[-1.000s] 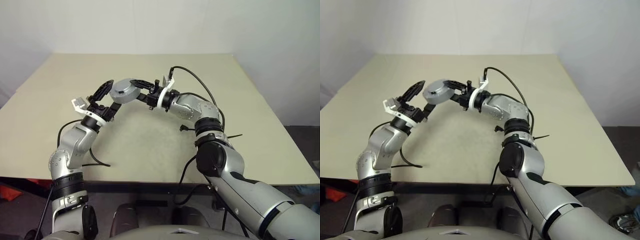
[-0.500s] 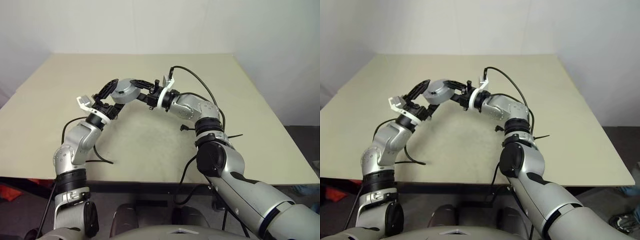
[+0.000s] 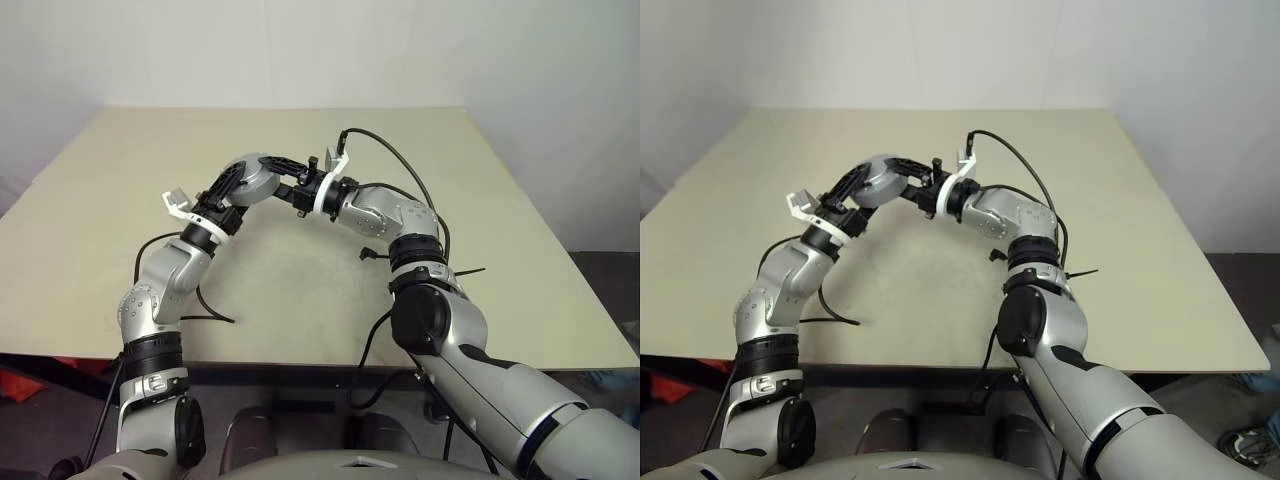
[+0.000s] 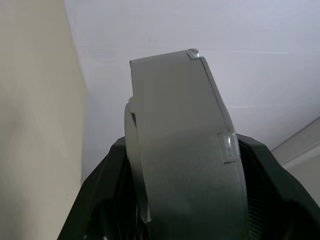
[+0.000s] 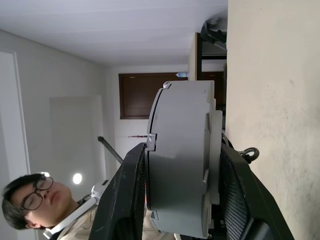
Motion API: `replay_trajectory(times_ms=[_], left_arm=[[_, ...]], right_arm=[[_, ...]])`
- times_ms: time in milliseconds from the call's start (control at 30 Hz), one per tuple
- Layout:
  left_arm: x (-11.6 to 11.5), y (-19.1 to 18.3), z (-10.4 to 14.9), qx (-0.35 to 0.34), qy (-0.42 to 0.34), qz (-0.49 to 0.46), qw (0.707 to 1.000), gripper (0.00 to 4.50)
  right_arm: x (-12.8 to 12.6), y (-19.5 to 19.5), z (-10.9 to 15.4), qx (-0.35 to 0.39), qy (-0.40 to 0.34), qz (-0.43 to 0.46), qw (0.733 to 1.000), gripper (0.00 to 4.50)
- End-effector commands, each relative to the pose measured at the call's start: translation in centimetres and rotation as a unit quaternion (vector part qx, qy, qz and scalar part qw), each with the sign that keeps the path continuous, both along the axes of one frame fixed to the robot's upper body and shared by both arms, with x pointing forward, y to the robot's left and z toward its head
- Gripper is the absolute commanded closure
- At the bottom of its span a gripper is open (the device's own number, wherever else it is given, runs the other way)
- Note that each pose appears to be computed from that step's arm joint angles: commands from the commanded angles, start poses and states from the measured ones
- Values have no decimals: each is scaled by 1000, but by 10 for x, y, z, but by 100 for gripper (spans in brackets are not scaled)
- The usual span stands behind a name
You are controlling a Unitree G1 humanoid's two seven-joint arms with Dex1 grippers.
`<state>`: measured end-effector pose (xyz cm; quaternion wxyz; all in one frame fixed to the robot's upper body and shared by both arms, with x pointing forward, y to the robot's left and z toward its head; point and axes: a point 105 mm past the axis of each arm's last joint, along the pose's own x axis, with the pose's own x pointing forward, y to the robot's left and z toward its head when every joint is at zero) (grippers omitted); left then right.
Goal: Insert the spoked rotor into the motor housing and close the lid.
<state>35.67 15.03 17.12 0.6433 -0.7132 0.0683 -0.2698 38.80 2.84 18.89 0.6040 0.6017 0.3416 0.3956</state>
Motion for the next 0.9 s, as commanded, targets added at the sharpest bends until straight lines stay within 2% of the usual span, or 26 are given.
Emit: replay_trajectory(times_ms=[33,100,367,533,900], left_arm=[[0,3,14,6,-26,4,1000,218],[0,3,14,6,-27,5,1000,218],[1,4,14,12,-28,11,999,218],[3,11,11,25,-24,36,999,218],[-3,86,-22,67,32,211,975,218]], right_arm=[[4,-3,25,10,-48,-20,999,251],[6,-4,25,5,-57,-31,998,251],[24,-14,12,-44,-59,-101,992,2],[28,-16,10,-45,-58,-113,991,2],[34,-24,-6,-75,-49,-131,987,2]])
